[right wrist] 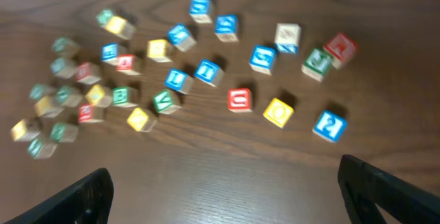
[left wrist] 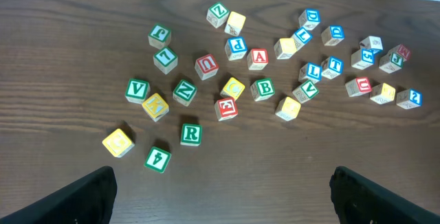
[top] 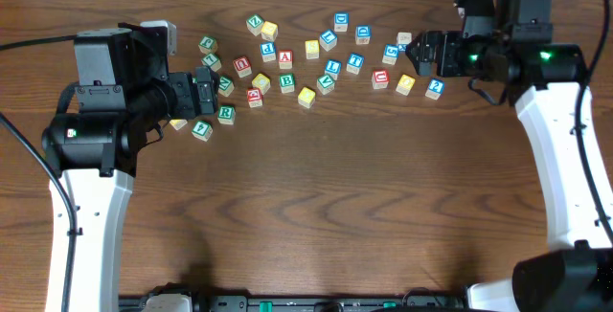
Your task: Spell out ROBOT
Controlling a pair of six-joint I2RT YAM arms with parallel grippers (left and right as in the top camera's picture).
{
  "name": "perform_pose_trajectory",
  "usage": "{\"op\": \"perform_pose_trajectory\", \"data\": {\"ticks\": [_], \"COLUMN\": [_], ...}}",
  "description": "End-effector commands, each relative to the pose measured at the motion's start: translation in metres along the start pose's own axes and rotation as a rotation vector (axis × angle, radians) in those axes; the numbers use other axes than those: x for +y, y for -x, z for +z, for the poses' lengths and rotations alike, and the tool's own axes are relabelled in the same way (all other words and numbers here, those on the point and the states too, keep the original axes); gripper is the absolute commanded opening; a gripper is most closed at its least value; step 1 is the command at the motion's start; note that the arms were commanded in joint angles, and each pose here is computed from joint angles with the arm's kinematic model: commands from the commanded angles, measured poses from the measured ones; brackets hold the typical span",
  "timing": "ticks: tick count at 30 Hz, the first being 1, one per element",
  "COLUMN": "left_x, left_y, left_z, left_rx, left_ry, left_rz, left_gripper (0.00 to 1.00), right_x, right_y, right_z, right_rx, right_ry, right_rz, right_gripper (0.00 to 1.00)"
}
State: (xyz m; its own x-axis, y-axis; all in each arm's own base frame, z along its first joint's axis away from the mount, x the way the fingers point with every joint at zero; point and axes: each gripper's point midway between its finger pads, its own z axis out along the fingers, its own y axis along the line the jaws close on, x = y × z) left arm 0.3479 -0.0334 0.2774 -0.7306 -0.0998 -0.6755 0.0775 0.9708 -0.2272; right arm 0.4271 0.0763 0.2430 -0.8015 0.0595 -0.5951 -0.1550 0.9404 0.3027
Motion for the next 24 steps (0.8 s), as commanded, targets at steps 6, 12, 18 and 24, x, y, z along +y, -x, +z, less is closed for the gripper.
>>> {"op": "perform_pose_trajectory", "data": {"ticks": [6,12,18,24], "left_x": [-0.004,-0.004,-0.002,0.002], "left_y": [0.006,0.006,0.002,-0.004], "left_z": [-0.002,-0.001,0.002,0.018], "left_rx": [-0.013,-0.011,0.007,0.055], "left_ry": [-0.014,-0.014,-0.012,-0.006], "left_rz": [0.015,0.015,0.01,-0.075], "left_gripper": [0.98,0.98,0.97,0.98], "right_x": [-0.025,-0.016,-0.02,-0.023], "right_y": [-0.006,0.001,-0.002,-0.01], "right_z": [0.031,0.038,0.042,0.049], "right_rx": [0.044,0.023,0.038,0.065], "right_ry": [-0.143,-0.082,-0.094,-0.101], "right_rz": [0.195,0.189,0.192,0.214], "right_gripper": [0.99,0.99,0.91,0.87]}}
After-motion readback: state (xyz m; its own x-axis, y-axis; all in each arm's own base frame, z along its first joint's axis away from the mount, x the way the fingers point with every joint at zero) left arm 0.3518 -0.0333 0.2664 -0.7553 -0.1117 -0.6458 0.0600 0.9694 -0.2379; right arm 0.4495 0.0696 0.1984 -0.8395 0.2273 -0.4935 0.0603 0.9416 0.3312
